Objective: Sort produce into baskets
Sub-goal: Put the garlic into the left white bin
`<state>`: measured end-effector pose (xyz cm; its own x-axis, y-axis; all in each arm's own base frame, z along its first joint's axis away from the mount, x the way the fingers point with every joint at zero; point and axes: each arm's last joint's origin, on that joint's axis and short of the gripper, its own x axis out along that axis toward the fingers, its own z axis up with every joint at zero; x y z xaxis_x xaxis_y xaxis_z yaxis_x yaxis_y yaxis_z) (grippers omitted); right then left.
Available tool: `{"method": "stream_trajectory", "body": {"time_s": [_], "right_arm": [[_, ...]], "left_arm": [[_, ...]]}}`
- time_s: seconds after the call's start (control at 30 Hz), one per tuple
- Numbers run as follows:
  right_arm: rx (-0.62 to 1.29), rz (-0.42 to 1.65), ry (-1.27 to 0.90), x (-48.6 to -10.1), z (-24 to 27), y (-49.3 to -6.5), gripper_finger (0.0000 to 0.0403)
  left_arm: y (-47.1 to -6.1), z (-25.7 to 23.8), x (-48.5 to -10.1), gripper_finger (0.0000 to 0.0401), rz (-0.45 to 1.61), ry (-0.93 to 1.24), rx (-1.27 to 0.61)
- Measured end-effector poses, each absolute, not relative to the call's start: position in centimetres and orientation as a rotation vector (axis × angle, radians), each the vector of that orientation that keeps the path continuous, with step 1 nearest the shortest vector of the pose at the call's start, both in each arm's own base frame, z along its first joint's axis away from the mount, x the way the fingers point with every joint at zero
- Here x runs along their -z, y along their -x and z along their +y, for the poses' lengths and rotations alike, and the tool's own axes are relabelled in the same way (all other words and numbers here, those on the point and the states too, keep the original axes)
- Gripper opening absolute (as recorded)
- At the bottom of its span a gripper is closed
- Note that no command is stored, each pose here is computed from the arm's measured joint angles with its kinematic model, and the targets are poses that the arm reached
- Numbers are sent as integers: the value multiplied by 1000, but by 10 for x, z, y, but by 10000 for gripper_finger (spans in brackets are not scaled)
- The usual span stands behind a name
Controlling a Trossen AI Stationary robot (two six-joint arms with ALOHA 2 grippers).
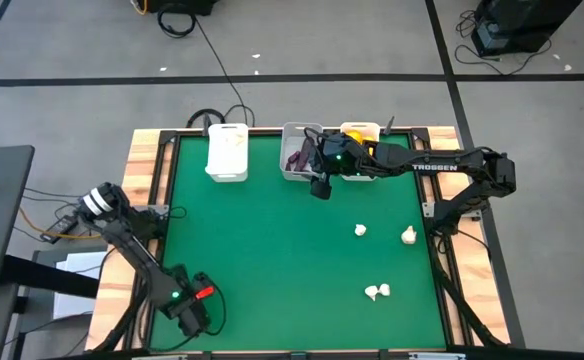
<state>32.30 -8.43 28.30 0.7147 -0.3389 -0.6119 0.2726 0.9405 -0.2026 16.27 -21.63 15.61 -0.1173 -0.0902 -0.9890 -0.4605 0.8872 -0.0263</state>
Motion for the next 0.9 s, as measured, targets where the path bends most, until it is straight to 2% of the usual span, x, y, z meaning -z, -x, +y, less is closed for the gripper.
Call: {"method": "stream_trajectory", "body": {"time_s": [0.13,0.27,0.63,0.77,0.9], "right_arm": [[339,697,100,-283,-84,-323,346],[340,683,102,-284,-85,-324,346],[335,706,76,-279,-82,-323,346],[379,787,76,-255,-74,-318,346],[488,921,58,-230,-67,-304,346]], "left_arm": [[-168,-206,-156,199,1632,354,-373],[-180,-186,-161,175,1598,300,-409],[-231,-94,-168,172,1576,31,-433],[-242,-53,-172,172,1602,-94,-389],[-246,-8,-182,172,1591,-103,-377]]}}
